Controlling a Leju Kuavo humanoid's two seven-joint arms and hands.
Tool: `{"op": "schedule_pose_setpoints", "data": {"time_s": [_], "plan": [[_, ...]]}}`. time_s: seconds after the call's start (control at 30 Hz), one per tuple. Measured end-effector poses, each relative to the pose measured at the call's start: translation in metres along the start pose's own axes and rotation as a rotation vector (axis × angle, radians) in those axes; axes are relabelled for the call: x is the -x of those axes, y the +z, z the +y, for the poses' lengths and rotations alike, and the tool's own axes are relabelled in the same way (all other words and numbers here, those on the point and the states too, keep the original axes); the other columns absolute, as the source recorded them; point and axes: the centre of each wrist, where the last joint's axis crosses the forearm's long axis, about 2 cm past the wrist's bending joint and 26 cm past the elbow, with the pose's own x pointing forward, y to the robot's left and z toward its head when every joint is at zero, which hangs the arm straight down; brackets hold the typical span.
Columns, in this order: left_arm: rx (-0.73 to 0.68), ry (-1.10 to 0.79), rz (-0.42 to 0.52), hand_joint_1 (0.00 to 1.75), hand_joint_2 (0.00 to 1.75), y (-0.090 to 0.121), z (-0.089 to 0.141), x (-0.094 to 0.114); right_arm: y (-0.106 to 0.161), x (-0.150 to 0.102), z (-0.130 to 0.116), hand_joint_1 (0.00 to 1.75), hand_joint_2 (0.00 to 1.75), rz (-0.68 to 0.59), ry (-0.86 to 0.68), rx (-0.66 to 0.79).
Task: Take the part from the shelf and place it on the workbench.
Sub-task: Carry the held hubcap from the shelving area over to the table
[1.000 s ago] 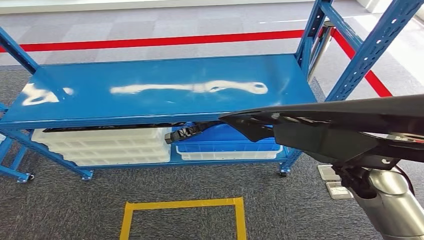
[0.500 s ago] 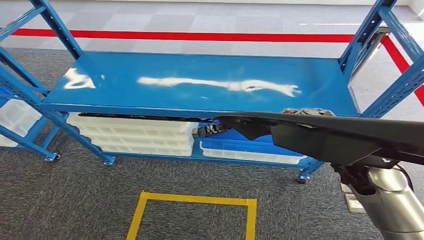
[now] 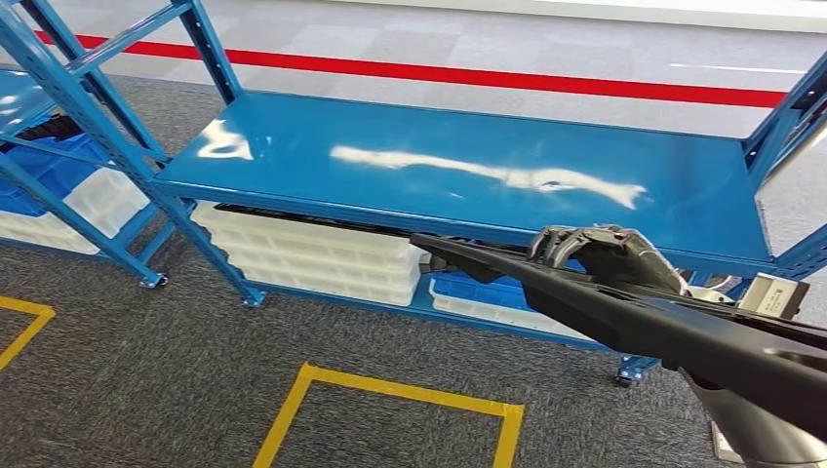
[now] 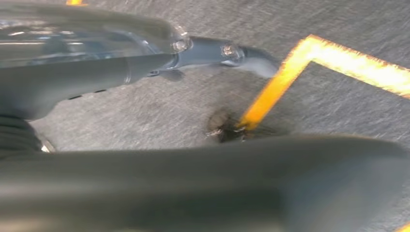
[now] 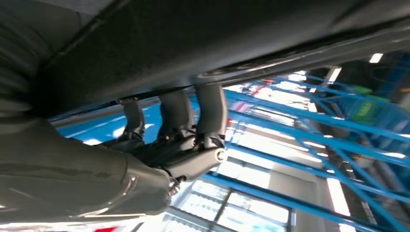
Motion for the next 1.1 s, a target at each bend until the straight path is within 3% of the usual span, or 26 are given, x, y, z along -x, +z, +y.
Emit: {"op": "schedule_pose_setpoints", "data": {"time_s": [1.1], "plan": [[-0.024, 0.019, -0.013, 0.0, 1.75, 0.0001, 0.0013, 0.0001, -0.0058, -0.0085, -0.0049, 1.75, 1.75, -0.075, 0.015, -0.046]]}}
